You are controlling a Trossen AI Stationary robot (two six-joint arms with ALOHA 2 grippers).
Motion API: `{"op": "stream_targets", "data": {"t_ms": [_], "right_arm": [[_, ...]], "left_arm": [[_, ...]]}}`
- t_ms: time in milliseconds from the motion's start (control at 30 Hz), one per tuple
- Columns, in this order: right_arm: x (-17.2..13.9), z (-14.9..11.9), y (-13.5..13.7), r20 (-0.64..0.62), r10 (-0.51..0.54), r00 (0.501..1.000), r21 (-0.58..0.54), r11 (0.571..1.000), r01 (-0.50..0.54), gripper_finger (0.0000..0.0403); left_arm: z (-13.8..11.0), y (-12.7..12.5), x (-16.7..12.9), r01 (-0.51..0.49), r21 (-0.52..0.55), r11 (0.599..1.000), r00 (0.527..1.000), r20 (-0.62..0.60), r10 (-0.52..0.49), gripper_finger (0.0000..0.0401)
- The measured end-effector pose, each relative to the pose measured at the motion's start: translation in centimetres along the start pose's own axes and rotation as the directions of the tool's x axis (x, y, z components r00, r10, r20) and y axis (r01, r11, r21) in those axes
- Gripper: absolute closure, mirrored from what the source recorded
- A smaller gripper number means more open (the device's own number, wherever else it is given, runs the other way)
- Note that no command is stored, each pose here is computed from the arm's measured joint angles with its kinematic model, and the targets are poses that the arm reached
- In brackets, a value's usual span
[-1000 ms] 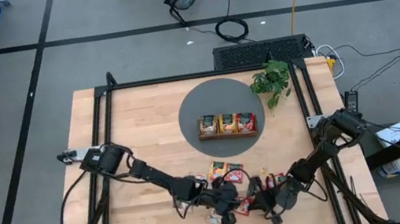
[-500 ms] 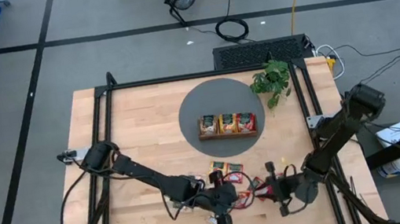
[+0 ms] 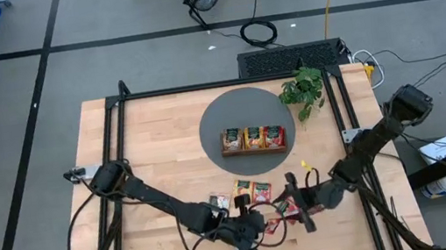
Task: Pick & Place Tea
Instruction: Put the red tea bag into the right section of the wooden organizer
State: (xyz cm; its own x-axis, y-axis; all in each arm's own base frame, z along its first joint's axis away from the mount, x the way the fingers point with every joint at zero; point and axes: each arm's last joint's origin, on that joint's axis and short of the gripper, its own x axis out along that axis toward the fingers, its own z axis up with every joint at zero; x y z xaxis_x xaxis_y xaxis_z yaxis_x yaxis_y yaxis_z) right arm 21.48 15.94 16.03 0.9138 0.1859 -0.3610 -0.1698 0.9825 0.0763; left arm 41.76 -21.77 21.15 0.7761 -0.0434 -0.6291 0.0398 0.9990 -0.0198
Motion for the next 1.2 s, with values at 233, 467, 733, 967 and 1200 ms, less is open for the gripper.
{"op": "stream_targets", "data": {"t_ms": [233,467,733,967,1200], "right_arm": [[0.9,0.5,-1.7,-0.041,0.148,0.988,0.091,0.985,-0.144,0.0169],[1.2,0.5,-2.1,-0.065,0.220,0.973,0.103,0.972,-0.213,0.0195],[1.9,0.0,-2.0,-0.048,0.224,0.973,0.038,0.974,-0.222,0.0286],[2.0,0.0,-2.0,-0.038,0.223,0.974,-0.025,0.974,-0.224,0.0392],[1.8,-0.3,-2.1,-0.030,0.221,0.975,-0.060,0.973,-0.223,0.0397]], "left_arm": [[0.0,0.5,0.3,-0.012,-0.013,1.000,1.000,-0.003,0.012,0.0394],[0.3,1.2,0.6,-0.023,-0.021,1.000,1.000,-0.001,0.023,0.0397],[0.4,1.3,0.6,-0.025,-0.021,0.999,1.000,0.004,0.025,0.0397],[0.4,1.4,0.6,-0.026,-0.028,0.999,1.000,0.003,0.026,0.0375],[0.4,1.4,0.6,-0.030,-0.020,0.999,1.000,0.004,0.030,0.0336]]}}
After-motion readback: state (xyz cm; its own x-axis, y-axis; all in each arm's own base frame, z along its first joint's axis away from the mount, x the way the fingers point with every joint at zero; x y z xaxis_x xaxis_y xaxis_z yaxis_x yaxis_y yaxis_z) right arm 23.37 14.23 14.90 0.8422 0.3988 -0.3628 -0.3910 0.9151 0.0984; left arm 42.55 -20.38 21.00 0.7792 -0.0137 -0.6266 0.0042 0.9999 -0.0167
